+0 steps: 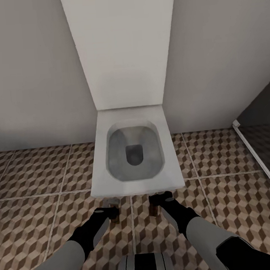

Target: Take the four mousetraps from the cabinet in the bathroom and place them on the bathroom floor. Make sure all four end up on the same floor surface, and ensure that at least two of them are either under or directly next to the same bathroom sink.

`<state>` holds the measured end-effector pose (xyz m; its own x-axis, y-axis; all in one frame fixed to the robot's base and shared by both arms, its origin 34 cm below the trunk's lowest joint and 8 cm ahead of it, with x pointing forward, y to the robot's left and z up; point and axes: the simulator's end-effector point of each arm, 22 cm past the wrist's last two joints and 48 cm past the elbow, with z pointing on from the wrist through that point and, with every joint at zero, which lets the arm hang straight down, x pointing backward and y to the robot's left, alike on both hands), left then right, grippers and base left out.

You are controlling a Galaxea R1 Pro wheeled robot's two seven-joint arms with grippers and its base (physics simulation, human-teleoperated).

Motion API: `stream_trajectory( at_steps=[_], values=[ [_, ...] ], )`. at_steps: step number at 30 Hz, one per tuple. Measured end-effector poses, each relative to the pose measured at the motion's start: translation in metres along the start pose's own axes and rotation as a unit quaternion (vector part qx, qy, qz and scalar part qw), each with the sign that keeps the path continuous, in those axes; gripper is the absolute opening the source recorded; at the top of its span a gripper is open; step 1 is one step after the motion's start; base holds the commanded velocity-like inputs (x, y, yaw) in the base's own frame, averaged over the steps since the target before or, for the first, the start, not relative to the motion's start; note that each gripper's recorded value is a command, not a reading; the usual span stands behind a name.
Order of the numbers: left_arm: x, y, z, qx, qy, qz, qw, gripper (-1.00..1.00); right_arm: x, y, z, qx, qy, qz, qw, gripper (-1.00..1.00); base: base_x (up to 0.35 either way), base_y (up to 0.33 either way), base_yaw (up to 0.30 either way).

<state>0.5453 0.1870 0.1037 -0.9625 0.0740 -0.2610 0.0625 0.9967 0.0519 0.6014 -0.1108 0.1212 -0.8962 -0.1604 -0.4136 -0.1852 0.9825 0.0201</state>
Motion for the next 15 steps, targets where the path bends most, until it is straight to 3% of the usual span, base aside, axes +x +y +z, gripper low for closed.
stream_trajectory(
  at_steps=[15],
  values=[
    [0.0014,-0.0038,-0.0001,0.002,0.002,0.0,1.0,1.0,0.0,0.0001,0.0001,0.0,0.0,0.0,1.0,1.0,-0.01,0.0,0.0]
  ],
)
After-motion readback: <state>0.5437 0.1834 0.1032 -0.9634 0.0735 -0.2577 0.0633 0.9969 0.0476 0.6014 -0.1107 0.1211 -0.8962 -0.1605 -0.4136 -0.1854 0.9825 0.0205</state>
